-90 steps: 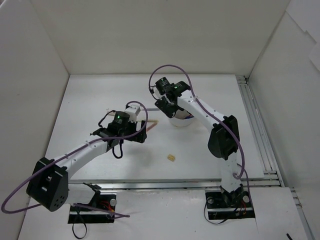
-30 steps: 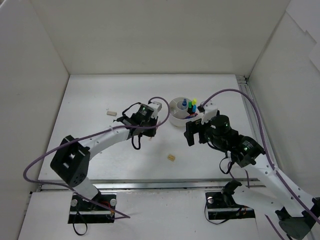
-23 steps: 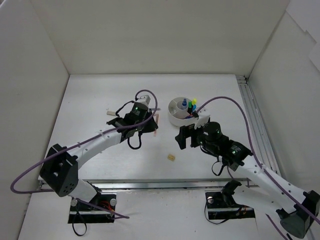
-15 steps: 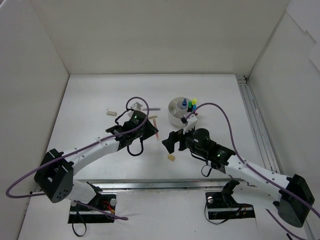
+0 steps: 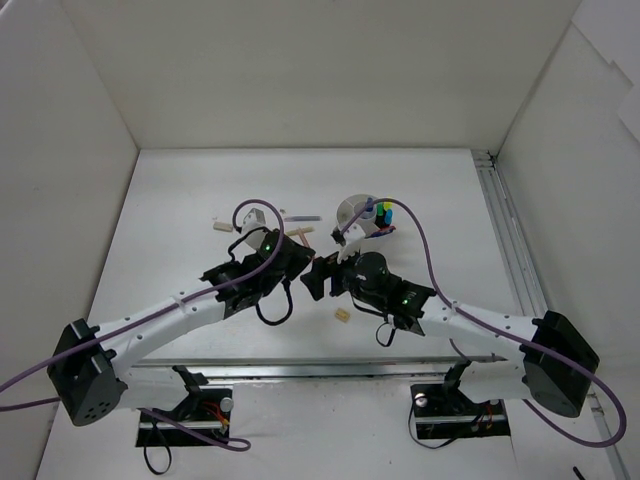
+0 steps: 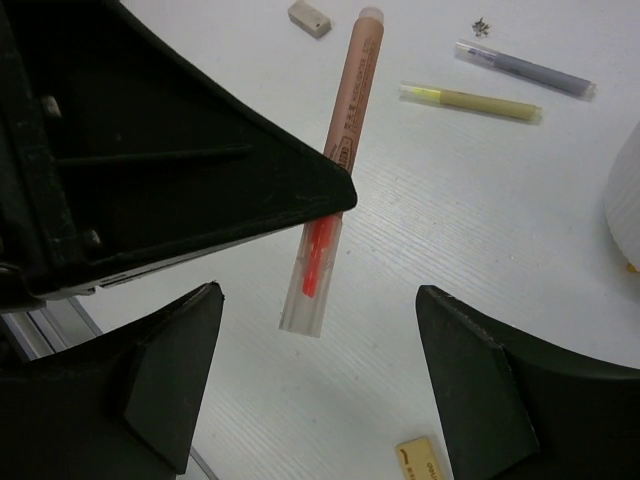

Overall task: Sort the stationery into containers
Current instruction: Pick up the pen from the center of the board, then place the pen in the storage box.

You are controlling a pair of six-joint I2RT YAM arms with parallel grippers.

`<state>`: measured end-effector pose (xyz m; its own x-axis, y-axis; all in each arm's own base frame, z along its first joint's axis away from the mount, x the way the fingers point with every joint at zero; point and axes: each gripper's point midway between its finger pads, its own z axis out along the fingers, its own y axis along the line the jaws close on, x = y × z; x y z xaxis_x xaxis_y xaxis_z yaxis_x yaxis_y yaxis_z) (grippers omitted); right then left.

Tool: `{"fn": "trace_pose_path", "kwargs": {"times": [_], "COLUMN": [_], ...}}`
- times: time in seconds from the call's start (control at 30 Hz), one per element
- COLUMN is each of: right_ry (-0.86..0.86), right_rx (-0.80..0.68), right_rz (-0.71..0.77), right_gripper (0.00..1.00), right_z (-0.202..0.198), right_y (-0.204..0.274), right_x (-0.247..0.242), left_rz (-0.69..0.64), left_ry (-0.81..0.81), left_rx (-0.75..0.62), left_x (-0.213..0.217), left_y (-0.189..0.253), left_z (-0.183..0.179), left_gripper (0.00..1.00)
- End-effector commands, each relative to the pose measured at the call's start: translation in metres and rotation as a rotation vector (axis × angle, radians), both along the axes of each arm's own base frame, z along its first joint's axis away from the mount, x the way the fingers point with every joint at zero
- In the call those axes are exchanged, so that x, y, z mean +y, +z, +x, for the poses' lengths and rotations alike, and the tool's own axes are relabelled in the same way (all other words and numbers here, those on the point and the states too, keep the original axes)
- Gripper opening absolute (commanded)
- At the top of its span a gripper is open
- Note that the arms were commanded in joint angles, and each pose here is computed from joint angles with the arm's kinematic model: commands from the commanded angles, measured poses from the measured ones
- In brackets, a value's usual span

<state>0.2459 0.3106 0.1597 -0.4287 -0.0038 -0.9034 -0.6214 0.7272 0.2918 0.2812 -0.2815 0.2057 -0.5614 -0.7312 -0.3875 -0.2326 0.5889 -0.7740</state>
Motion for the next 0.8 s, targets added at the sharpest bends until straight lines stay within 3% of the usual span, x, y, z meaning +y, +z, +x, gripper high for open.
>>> {"fn": "trace_pose_path", "kwargs": {"times": [0.0,0.37,0.53,0.63,0.67,0.77], "right_ry": [-0.052,-0.036,-0.031,-0.039,-0.048,-0.081], "right_rx": [-0.129,-0.137,-0.146,-0.158,-0.160,-0.161], "right_rz": [0.141,0.141,0.139,0.144,0.144,0.104], "right_gripper": [0.74,0.33,0.00,0.00,0.00,0.00], "right_z": [0.017,0.021,0.019,0.019,0.020,0.021], "right_y": [0.061,0.066,0.069,0.075,0.076,0.077], "right_x": [0.012,0.021,0.023,0.019,0.017,0.007], "left_rz": [-0.046,-0.048,-0.035,-0.030,-0.027,0.003], "left_ry": [0.038,0.002,-0.010,-0.016,-0.019,-0.039], "left_rx": [-0.039,-0.047,-0.043,-0.067,-0.073,-0.109], "left_x": [-0.002,-0.006,-0.006,-0.004,-0.003,0.001], "left_y": [0.020,0.018,0.015,0.019,0.020,0.026], "left_z": [0.004,0.001,-0.003,-0.003,-0.004,-0.005], "left_gripper": [0.00,0.00,0.00,0.00,0.03,0.28]}}
